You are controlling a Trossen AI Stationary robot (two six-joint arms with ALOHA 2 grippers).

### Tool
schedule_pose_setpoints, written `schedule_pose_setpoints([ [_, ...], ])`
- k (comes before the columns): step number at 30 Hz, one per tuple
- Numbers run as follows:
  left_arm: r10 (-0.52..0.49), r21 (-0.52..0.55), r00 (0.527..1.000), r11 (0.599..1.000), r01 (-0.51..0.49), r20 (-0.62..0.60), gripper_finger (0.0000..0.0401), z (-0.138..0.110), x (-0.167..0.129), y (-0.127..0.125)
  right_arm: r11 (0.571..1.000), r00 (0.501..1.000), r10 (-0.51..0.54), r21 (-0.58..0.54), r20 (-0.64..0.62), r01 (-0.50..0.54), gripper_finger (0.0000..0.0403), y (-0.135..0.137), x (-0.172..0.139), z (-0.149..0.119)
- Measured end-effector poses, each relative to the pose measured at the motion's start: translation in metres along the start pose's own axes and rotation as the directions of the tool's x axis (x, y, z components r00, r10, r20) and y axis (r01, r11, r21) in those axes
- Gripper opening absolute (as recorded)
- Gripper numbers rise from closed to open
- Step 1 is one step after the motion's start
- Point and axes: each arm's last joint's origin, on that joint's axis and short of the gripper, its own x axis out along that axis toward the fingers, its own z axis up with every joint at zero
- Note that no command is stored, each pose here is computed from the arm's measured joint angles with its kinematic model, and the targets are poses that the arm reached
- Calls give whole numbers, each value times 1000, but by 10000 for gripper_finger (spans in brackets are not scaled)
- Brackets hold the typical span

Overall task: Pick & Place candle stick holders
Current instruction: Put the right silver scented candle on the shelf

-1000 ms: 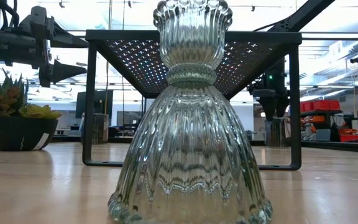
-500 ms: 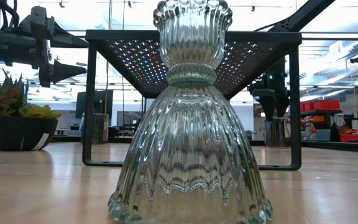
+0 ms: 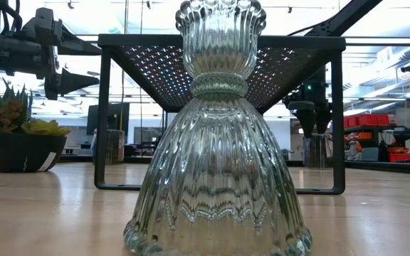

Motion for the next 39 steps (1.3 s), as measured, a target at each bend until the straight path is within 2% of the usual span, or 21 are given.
schedule_pose_setpoints([
  [22, 0, 1, 1000, 1000, 0, -1, 399, 0, 0, 0, 1000, 999, 18, -2, -37, -18, 371, 1, 0, -3],
  [29, 0, 1, 1000, 1000, 0, -1, 399, 0, 0, 0, 999, 1000, 24, 35, -2, -24, 371, 3, 0, 0],
  [39, 1, 1, 1000, 1000, -1, -1, 399, 0, 0, 0, 999, 999, 41, 21, 4, -41, 371, 5, 0, 0],
])
